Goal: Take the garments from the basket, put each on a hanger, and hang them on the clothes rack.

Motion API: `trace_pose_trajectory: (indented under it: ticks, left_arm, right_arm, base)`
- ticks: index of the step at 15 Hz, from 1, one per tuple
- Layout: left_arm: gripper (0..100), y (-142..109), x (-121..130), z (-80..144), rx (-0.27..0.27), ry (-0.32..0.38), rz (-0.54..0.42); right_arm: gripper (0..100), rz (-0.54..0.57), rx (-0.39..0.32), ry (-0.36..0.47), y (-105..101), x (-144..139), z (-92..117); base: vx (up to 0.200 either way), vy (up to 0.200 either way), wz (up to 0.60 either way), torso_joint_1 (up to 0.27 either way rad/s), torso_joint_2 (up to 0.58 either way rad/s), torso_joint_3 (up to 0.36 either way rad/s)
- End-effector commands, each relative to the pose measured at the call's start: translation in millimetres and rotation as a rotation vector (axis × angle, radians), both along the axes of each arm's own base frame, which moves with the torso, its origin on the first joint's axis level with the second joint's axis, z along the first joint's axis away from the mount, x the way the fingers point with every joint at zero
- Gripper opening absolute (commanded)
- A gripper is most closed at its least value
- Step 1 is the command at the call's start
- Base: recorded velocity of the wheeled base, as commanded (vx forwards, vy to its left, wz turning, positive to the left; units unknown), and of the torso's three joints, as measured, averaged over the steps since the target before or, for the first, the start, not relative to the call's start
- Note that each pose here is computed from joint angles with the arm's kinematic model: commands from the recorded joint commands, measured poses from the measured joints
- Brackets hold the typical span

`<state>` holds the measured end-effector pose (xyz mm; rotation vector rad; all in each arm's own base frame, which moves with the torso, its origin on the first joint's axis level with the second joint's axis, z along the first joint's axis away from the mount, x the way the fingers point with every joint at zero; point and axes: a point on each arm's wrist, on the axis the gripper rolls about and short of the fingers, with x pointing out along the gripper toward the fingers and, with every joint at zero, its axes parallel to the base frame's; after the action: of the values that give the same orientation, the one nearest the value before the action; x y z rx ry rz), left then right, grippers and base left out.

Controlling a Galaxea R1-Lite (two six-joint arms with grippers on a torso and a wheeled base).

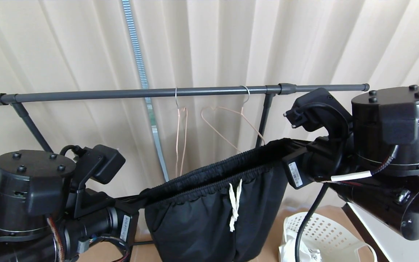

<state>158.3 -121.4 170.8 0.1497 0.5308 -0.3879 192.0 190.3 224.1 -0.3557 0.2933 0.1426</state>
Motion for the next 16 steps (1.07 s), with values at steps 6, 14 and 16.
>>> trace_pose_trajectory:
  ticks: [6, 14, 16]
  left_arm:
    - [0, 29.8, 1.1, 1.5, 0.005, -0.027, 0.133]
    - [0, 5.1, 38.2, 16.3, -0.059, -0.087, 0.13]
    - [0, -9.5, 42.1, 22.0, -0.074, -0.098, 0.089]
  right_arm:
    - [0, -0.064, -0.044, 0.033, -16.3, 7.7, -1.7]
    - [0, 0.106, -0.181, 0.123, -22.5, -44.7, 4.5]
    - [0, 0.146, -0.216, 0.148, -18.0, -51.9, -0.7]
  base:
    - [0.0, 0.0, 0.0, 0.0, 0.0, 0.0]
    - [0.0, 0.0, 0.0, 0.0, 0.0, 0.0]
    - [0.0, 0.0, 0.0, 0.0, 0.0, 0.0]
